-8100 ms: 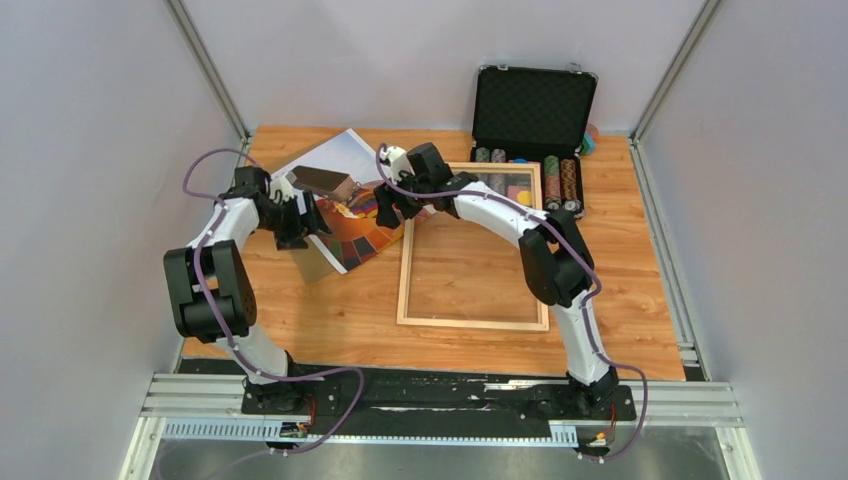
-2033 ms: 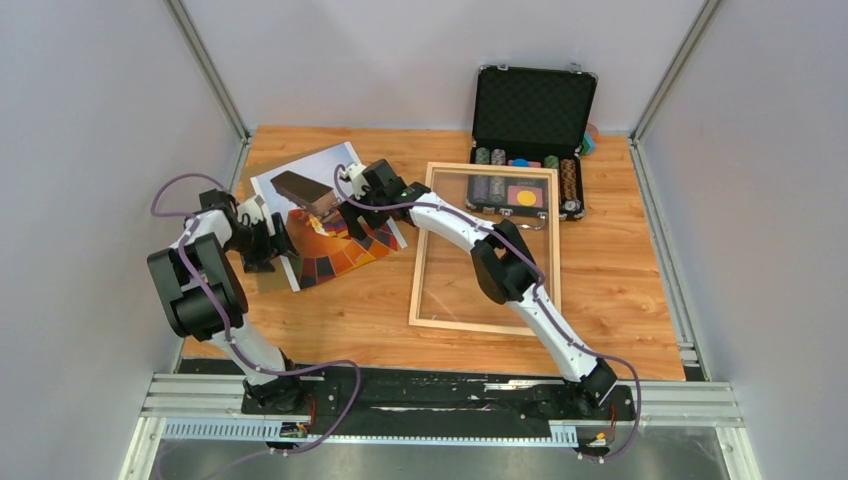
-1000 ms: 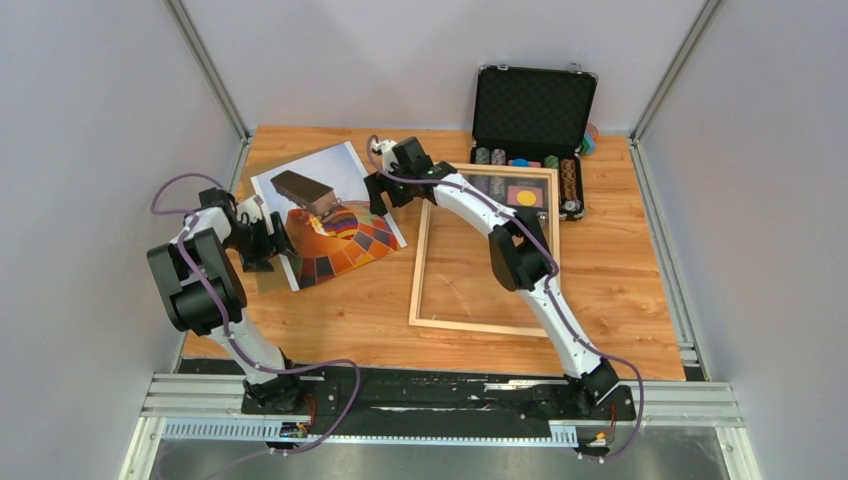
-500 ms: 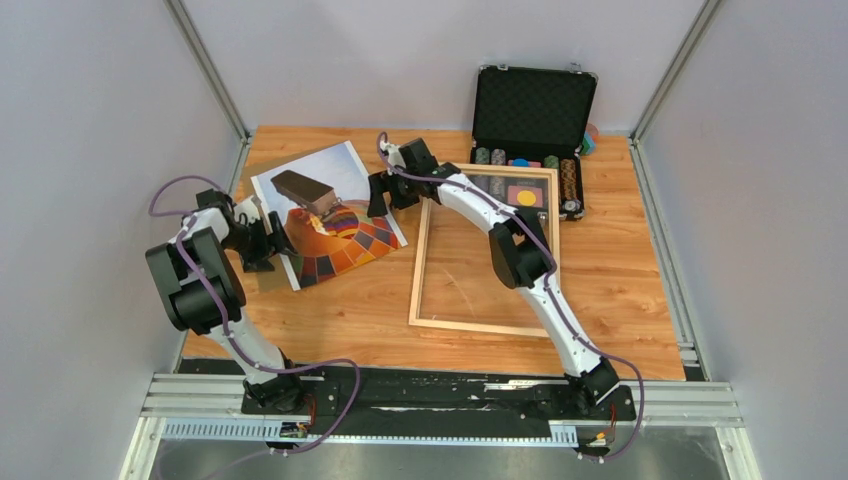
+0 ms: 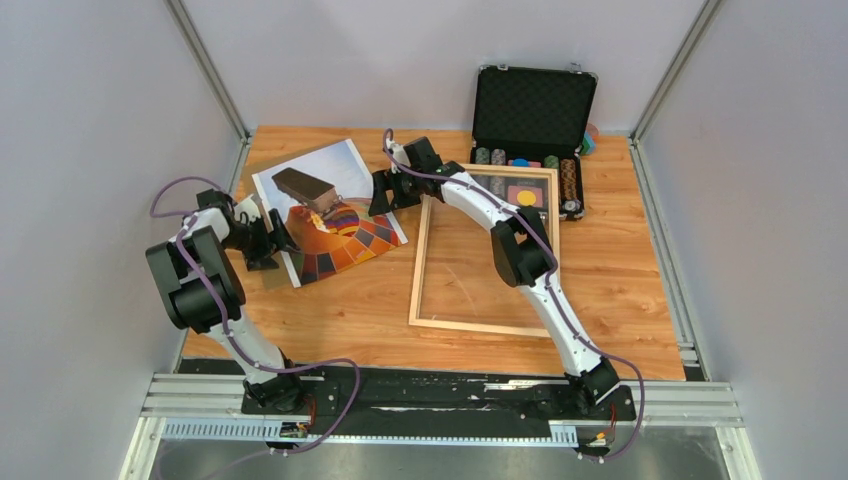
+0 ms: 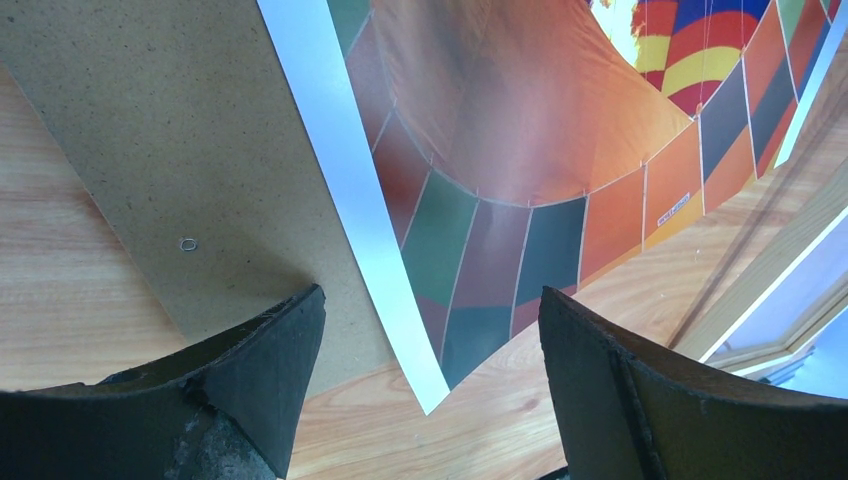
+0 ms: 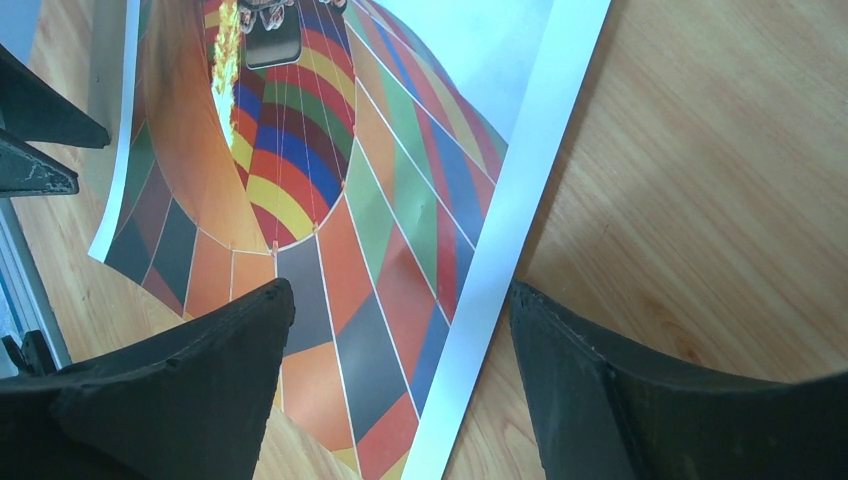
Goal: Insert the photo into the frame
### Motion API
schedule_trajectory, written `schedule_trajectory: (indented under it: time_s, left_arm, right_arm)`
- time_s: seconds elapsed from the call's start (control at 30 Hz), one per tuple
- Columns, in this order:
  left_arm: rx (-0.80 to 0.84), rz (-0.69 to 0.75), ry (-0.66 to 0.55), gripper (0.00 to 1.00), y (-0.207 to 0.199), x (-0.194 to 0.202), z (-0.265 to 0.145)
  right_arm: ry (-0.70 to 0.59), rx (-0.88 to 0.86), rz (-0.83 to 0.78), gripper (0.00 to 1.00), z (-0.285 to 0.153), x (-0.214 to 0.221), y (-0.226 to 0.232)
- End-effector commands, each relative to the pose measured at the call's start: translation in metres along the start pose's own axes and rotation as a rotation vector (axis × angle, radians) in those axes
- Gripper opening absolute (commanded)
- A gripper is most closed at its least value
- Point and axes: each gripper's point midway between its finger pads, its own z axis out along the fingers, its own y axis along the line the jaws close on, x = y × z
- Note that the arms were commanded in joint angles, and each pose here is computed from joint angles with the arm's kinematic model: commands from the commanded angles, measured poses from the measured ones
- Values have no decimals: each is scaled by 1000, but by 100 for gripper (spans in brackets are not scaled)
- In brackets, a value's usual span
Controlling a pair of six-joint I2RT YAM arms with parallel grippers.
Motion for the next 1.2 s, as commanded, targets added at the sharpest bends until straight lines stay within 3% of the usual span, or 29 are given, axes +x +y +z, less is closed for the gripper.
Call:
schedule_trajectory:
  time_s: [0.0, 0.37, 0.73, 1.0, 1.17]
  left_arm:
    - [-5, 10, -29, 87, 0, -6, 6]
    - [-13, -4, -15, 88, -3, -18, 25]
    - [53, -31, 8, 87, -12, -3, 36]
    - [84, -44, 27, 87, -14, 4, 42]
    - [80, -41, 27, 87, -13, 5, 42]
  right_arm:
    - [53, 0, 53, 82, 9, 21, -8]
    - [50, 3, 53, 82, 7, 19, -8]
    - [74, -33, 92, 80, 8, 27, -5]
    - [48, -77, 109, 74, -6, 11, 5]
    - [29, -109, 104, 66, -16, 0, 13]
